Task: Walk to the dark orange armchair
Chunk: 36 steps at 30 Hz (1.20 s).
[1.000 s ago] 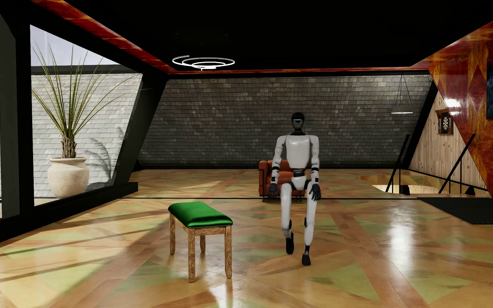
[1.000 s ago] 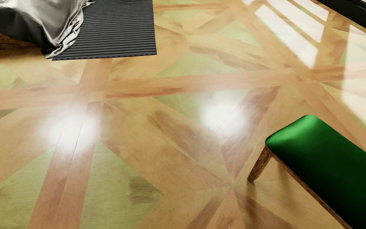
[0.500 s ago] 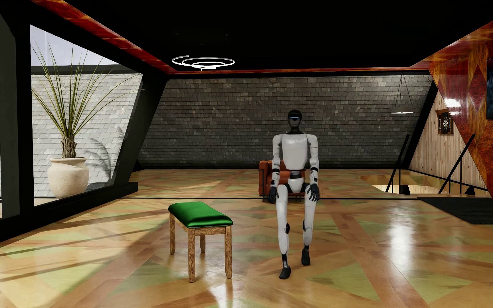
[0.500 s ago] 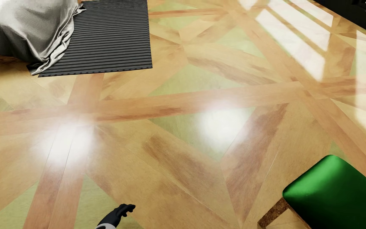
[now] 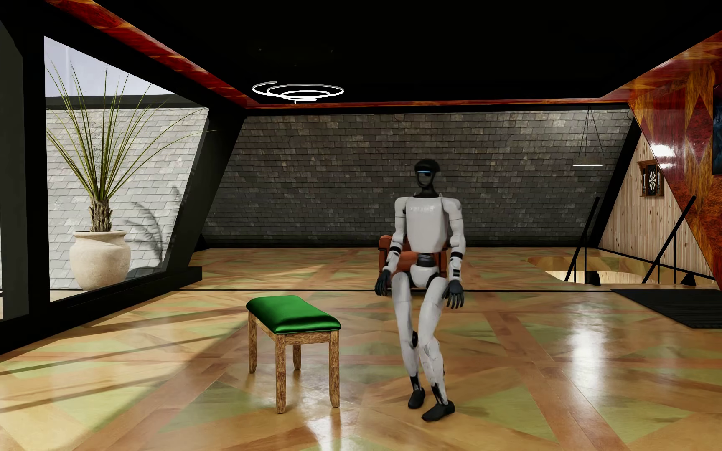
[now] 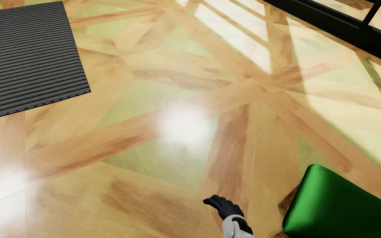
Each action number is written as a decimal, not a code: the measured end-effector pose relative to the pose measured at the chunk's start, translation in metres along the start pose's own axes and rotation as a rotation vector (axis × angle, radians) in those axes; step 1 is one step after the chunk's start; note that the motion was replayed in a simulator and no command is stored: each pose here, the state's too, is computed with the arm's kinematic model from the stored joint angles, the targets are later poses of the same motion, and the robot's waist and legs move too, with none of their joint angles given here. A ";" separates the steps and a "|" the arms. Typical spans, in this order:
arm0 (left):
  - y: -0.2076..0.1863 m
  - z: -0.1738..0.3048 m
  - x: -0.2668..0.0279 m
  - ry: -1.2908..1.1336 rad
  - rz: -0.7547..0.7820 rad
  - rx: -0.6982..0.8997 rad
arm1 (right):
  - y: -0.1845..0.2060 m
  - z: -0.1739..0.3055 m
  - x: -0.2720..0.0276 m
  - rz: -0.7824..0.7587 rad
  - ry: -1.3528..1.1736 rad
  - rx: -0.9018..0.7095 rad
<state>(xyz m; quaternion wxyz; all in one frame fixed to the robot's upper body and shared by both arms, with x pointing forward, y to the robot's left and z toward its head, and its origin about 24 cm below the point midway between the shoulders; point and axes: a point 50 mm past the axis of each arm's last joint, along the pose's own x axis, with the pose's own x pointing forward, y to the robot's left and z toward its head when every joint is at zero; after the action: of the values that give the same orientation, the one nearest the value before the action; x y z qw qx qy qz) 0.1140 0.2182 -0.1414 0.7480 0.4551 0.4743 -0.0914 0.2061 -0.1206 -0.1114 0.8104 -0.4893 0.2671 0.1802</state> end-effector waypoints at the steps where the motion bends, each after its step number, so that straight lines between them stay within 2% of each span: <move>1: 0.002 0.002 0.000 -0.004 0.011 -0.022 | 0.001 0.003 0.000 0.007 -0.016 -0.005; 3: 0.003 0.009 -0.001 -0.027 0.029 -0.044 | 0.008 -0.001 -0.003 0.032 -0.004 -0.010; 7: 0.007 0.029 0.003 -0.094 0.046 0.010 | 0.039 -0.043 -0.024 0.130 0.179 0.002; 10: 0.015 0.040 0.004 -0.148 0.104 -0.083 | 0.059 -0.069 -0.041 0.314 0.174 -0.165; 12: 0.017 0.045 0.004 -0.159 0.146 -0.128 | 0.056 -0.087 -0.046 0.391 0.169 -0.258; 14: 0.013 0.042 0.005 -0.117 0.146 -0.157 | 0.041 -0.099 -0.046 0.321 0.230 -0.214; 17: 0.003 0.037 0.006 -0.064 0.085 -0.115 | 0.015 -0.095 -0.038 0.099 0.270 -0.054; 21: -0.006 0.037 0.003 -0.128 0.025 0.020 | -0.001 -0.067 -0.028 0.011 0.149 0.013; 24: -0.004 0.024 0.003 -0.097 0.012 0.051 | 0.006 -0.050 -0.025 0.018 0.119 -0.015; 28: 0.002 0.004 0.001 -0.010 0.054 -0.046 | 0.021 -0.044 -0.024 0.080 0.133 -0.076; 30: 0.002 -0.001 0.001 0.011 0.055 -0.039 | 0.030 -0.050 -0.029 0.117 0.153 -0.057; 33: 0.004 -0.001 0.005 0.014 0.022 0.061 | 0.049 -0.067 -0.040 0.193 0.227 0.004; 36: 0.018 0.004 0.008 -0.022 0.077 0.049 | 0.064 -0.075 -0.046 0.259 0.303 -0.033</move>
<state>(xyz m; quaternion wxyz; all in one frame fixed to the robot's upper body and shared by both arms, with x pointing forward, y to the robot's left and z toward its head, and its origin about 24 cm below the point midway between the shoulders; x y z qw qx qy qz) 0.1310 0.2281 -0.1362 0.7448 0.4901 0.4459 -0.0793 0.1146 -0.1595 -0.1566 0.7228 -0.4856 0.4438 0.2117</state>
